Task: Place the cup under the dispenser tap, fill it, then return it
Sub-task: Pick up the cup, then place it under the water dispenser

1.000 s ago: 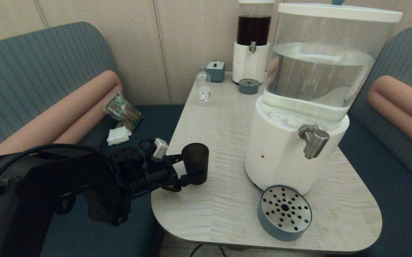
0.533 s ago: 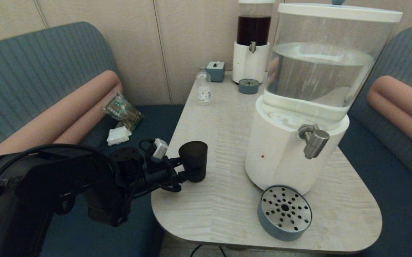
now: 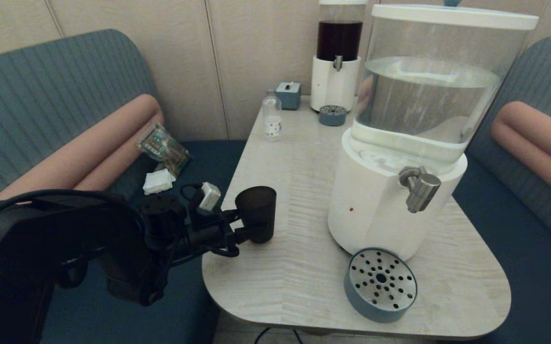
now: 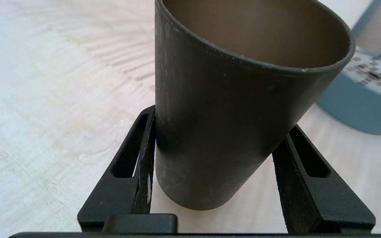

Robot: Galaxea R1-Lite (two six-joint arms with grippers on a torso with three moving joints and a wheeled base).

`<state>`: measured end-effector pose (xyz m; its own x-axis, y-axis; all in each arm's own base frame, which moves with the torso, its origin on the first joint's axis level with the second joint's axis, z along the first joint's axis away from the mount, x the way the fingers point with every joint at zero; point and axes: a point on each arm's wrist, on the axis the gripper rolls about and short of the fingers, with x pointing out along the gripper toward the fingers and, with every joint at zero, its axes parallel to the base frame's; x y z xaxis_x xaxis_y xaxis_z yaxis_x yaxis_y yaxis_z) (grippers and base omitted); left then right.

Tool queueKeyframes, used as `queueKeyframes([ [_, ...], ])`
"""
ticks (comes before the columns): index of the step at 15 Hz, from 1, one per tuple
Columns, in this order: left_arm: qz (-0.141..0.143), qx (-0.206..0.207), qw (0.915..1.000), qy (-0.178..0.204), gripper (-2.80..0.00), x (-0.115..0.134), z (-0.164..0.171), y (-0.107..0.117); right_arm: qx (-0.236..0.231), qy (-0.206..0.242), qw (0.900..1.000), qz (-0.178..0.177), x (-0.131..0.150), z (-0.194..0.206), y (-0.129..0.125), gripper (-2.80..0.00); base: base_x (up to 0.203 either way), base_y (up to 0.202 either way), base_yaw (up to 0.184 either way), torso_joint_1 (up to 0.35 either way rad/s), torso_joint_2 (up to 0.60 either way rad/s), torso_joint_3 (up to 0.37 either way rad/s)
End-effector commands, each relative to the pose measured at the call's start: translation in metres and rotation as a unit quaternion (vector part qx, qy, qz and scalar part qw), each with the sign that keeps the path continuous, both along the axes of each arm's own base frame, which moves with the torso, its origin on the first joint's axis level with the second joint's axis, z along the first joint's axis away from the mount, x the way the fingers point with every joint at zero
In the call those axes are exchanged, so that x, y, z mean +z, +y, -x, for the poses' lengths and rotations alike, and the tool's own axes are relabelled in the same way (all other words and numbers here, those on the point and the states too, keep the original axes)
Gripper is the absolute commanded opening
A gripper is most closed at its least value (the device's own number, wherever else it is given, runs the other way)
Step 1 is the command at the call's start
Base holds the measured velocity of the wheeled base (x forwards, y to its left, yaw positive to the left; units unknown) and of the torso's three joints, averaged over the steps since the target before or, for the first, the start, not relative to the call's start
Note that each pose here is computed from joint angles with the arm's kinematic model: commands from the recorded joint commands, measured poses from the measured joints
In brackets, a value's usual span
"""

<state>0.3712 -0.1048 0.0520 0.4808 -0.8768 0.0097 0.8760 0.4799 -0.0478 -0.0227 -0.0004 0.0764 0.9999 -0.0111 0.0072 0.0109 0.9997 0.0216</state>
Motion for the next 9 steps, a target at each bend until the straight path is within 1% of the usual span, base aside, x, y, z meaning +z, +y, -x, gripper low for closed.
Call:
queueKeyframes([
  [1, 0.004, -0.004, 0.9998, -0.019, -2.80, 0.023, 0.015, 0.003, 0.000, 0.001, 1.000, 0.000, 0.000, 0.000, 0.000, -2.80, 0.000, 0.000, 0.000, 0.000, 0.00, 0.000],
  [3, 0.004, -0.007, 0.9997, -0.022, -2.80, 0.037, 0.033, 0.005, 0.000, 0.000, 1.000, 0.000, 0.000, 0.000, 0.000, -2.80, 0.000, 0.000, 0.000, 0.000, 0.00, 0.000],
  [5, 0.005, -0.019, 0.9994, -0.027, -2.80, 0.052, 0.054, 0.002, 0.000, 0.000, 1.000, 0.000, 0.000, 0.000, 0.000, -2.80, 0.000, 0.000, 0.000, 0.000, 0.00, 0.000],
  [7, 0.008, -0.052, 0.9982, -0.028, -2.80, 0.062, 0.076, -0.014, 0.000, 0.001, 1.000, 0.000, 0.000, 0.000, 0.000, -2.80, 0.000, 0.000, 0.000, 0.000, 0.00, 0.000],
  [9, 0.014, -0.080, 0.9963, -0.029, -2.80, 0.067, 0.087, -0.030, 0.000, 0.000, 1.000, 0.000, 0.000, 0.000, 0.000, -2.80, 0.000, 0.000, 0.000, 0.000, 0.00, 0.000],
])
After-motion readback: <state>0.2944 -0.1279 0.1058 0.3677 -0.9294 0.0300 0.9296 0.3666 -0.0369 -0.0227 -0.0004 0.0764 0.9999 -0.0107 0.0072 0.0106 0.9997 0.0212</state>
